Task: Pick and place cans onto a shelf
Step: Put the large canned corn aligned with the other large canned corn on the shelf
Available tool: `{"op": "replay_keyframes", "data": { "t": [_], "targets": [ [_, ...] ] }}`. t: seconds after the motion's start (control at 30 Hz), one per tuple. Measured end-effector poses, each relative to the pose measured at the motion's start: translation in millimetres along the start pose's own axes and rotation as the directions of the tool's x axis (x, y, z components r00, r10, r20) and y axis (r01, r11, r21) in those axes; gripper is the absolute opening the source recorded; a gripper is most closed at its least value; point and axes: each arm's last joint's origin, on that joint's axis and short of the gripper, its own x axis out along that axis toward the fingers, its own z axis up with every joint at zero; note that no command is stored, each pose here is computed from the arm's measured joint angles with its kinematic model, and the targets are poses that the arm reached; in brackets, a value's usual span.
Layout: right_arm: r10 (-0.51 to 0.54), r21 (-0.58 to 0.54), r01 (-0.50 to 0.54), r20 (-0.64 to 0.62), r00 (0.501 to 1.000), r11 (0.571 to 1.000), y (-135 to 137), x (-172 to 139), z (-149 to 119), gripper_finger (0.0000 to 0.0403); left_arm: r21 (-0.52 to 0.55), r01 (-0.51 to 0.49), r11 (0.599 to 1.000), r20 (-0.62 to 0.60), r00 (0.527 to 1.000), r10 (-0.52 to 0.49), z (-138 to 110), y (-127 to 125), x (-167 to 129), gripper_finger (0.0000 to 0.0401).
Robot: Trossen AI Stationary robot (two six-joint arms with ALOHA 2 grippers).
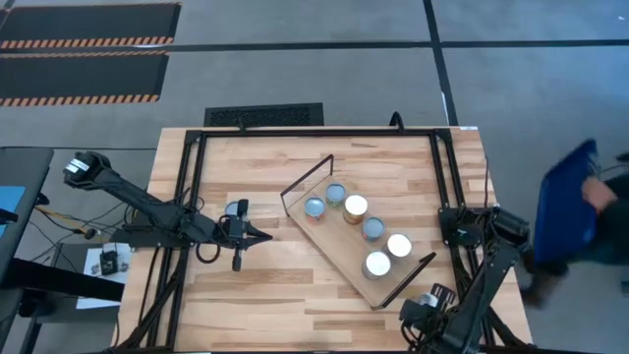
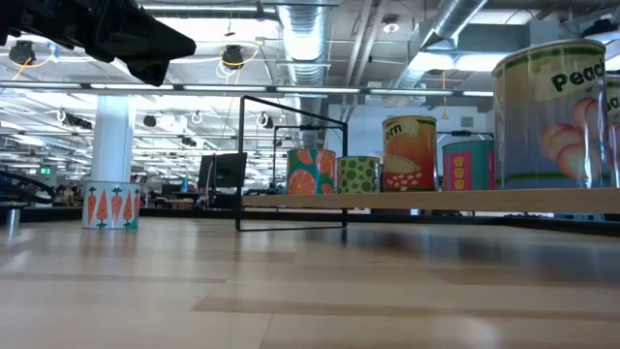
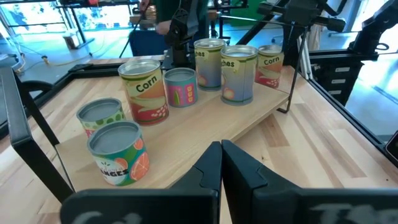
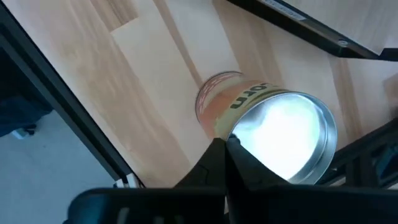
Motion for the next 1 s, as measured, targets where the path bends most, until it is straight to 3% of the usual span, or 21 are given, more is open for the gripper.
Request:
{"op": "replay_keyframes", "data": {
  "t": [0.27,0.6,0.7,0.83,0.93,1.0],
  "targets": [
    [0.064,-0.07,-0.064,0.006,0.998,0.996,6,-20,2,0.0004,0.0,0.0,1.0,0.0,1.0,0.0,0,0,0,0.0],
    [0.261,-0.193,-0.242,0.081,0.962,0.951,18,-67,3,0.0002,0.002,0.0,1.0,0.0,1.0,0.0,0,0,0,0.0],
    [0.38,-0.282,-0.331,0.14,0.915,0.901,26,-86,0,0.0002,0.003,0.0,1.0,0.0,1.0,0.0,0,0,0,0.0],
    [0.552,-0.434,-0.434,0.195,0.811,0.79,36,-113,2,0.0001,0.004,0.0,1.0,0.0,1.0,0.0,0,0,0,0.0],
    [0.636,-0.574,-0.419,0.245,0.732,0.704,40,-132,7,0.0001,0.004,0.0,1.0,0.0,1.0,0.0,0,0,0,0.0],
    [0.655,-0.638,-0.374,0.279,0.703,0.673,38,-141,16,0.0001,0.004,0.0,1.0,0.001,1.0,0.0,0,0,0,0.0]
  ]
}}
